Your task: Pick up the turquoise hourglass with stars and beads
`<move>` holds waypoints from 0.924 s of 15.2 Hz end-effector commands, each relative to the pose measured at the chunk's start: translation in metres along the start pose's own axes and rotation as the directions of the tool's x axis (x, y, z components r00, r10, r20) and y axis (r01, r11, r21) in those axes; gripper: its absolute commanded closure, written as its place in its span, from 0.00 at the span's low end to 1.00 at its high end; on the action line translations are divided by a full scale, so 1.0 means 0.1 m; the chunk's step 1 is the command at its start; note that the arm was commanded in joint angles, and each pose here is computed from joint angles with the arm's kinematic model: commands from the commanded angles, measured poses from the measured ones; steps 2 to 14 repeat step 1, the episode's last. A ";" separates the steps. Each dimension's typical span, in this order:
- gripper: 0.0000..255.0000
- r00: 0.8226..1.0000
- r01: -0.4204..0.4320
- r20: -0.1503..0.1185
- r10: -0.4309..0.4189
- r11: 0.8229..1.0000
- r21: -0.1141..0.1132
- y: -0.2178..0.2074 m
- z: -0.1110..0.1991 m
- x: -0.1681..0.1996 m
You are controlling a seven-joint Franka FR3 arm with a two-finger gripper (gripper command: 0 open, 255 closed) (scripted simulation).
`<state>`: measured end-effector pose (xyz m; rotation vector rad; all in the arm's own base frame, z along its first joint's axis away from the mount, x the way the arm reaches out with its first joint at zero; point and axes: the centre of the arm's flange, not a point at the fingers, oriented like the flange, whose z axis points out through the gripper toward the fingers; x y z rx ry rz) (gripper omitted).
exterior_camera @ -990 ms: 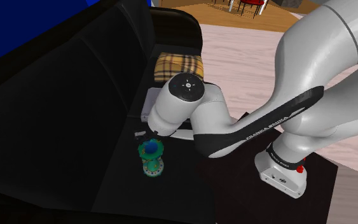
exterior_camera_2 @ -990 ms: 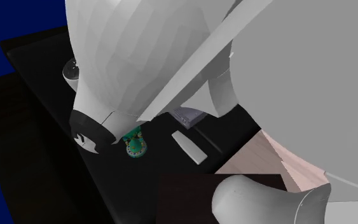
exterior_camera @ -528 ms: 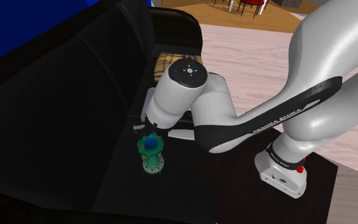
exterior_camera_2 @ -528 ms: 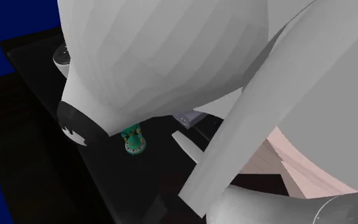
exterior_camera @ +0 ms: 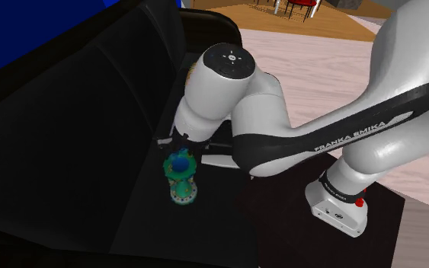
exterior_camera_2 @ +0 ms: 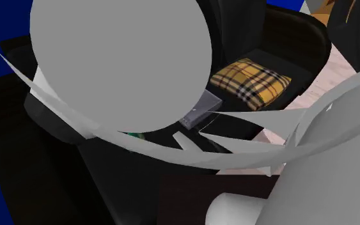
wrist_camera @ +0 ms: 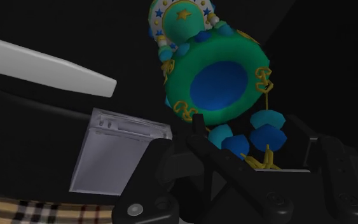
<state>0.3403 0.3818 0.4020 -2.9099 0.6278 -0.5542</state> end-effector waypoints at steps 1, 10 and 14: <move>1.00 1.000 0.000 0.000 0.000 1.000 0.001 0.00 -0.04 0.02; 1.00 1.000 0.000 0.000 0.000 1.000 0.001 0.00 -0.04 0.02; 1.00 1.000 0.000 0.000 0.000 1.000 0.001 0.00 -0.04 0.02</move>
